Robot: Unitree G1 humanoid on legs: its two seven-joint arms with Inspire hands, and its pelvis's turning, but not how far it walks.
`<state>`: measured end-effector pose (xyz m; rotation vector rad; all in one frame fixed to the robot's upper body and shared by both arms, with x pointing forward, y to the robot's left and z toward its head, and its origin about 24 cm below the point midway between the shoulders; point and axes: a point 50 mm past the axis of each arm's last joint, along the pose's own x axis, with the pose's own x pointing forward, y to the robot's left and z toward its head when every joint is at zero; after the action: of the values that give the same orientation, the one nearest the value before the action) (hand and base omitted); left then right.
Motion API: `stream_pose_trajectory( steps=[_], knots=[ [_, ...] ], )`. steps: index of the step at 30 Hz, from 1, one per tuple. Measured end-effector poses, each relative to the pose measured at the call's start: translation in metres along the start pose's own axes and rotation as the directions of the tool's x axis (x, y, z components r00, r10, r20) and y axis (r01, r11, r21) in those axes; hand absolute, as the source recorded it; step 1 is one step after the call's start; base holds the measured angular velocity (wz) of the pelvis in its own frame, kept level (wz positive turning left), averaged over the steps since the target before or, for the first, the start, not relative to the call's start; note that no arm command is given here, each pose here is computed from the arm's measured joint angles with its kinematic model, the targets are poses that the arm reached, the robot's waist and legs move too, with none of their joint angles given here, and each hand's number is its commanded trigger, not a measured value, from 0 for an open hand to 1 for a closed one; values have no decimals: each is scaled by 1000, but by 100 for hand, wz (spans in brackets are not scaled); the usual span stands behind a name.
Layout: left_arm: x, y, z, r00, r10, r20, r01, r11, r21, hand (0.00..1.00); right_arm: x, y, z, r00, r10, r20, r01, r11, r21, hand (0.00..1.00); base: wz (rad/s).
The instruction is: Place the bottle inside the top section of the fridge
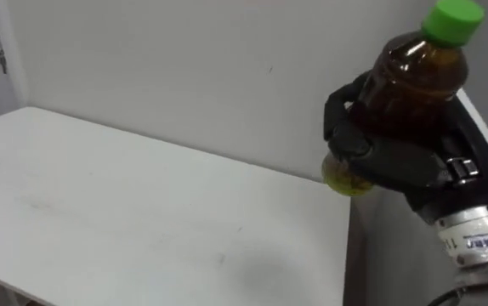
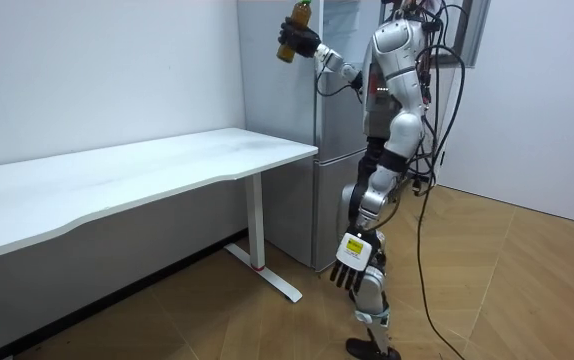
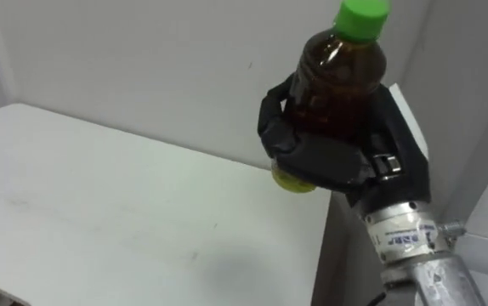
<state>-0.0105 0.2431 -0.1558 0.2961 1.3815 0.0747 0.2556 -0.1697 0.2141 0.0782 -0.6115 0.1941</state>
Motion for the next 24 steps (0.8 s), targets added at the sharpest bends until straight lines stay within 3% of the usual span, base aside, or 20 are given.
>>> stream_pose_trajectory(
  steps=[10,24],
  knots=[
    [0,0,-12,999,22,-36,-23,1000,-21,0,-2,-7,32,990,-15,137,12,1000,28,100,-12],
    [-1,3,-17,996,64,-59,-67,996,-67,0,-5,-9,49,981,-19,195,19,1000,3,100,2]
  ],
)
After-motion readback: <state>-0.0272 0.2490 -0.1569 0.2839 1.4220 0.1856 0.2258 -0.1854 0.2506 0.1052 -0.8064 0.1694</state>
